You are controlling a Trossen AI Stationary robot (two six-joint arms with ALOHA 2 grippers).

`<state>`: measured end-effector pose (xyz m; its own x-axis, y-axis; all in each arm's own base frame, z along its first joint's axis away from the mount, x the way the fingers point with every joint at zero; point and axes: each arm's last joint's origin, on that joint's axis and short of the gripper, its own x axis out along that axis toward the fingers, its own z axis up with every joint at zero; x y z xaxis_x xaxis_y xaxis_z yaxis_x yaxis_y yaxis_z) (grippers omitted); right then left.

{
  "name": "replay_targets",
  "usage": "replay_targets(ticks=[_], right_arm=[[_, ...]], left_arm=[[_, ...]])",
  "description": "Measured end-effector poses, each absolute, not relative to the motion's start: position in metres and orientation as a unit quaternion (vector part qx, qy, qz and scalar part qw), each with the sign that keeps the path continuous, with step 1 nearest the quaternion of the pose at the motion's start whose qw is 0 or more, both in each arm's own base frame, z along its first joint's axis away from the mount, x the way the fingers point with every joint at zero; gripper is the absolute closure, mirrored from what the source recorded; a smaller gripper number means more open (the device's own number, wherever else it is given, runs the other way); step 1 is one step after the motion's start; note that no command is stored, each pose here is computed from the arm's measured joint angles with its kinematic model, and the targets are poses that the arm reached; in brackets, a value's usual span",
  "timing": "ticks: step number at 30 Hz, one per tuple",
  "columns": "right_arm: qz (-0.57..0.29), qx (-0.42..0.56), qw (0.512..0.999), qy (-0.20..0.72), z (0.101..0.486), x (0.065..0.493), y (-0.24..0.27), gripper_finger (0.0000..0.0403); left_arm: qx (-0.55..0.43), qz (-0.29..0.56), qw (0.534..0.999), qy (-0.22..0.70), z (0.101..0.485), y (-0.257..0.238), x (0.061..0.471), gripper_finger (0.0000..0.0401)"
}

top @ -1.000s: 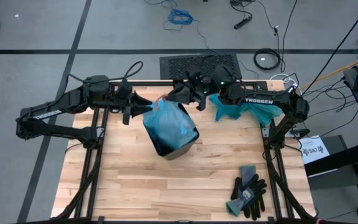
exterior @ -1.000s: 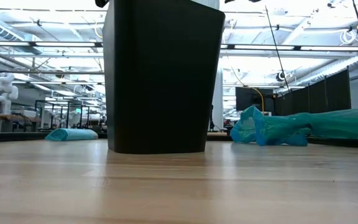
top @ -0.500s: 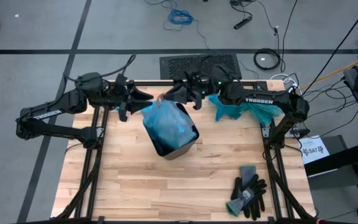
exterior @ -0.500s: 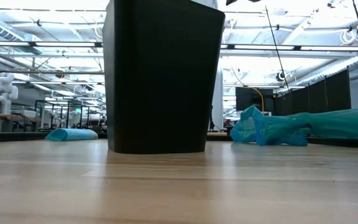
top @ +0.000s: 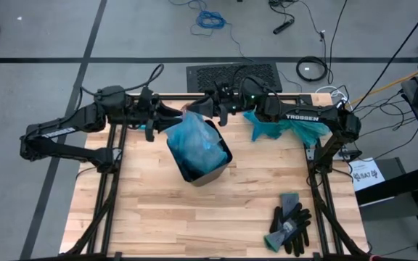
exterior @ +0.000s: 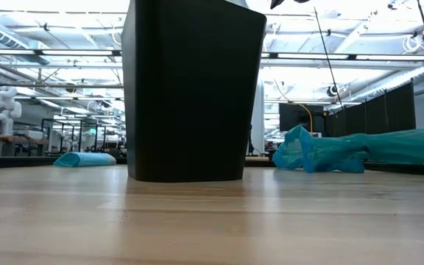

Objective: Place trash/remove bag and relplace
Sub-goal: Remove the blue trash bag from the trash bin

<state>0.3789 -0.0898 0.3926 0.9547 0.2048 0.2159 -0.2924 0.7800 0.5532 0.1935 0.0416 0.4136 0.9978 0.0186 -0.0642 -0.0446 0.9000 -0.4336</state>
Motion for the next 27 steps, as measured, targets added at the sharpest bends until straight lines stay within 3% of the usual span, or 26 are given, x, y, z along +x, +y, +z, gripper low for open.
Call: replay_targets(ticks=[8, 27], right_arm=[[0.137, 0.305, 0.94, -0.07, 0.393, 0.38, -0.085, 0.0403], [0.156, 0.273, 0.936, -0.156, 0.409, 0.375, -0.083, 0.0403]], left_arm=[[-0.214, 0.077, 0.972, 0.054, 0.401, 0.049, 0.21, 0.0232], [-0.226, 0.036, 0.961, 0.156, 0.361, 0.036, 0.264, 0.0232]])
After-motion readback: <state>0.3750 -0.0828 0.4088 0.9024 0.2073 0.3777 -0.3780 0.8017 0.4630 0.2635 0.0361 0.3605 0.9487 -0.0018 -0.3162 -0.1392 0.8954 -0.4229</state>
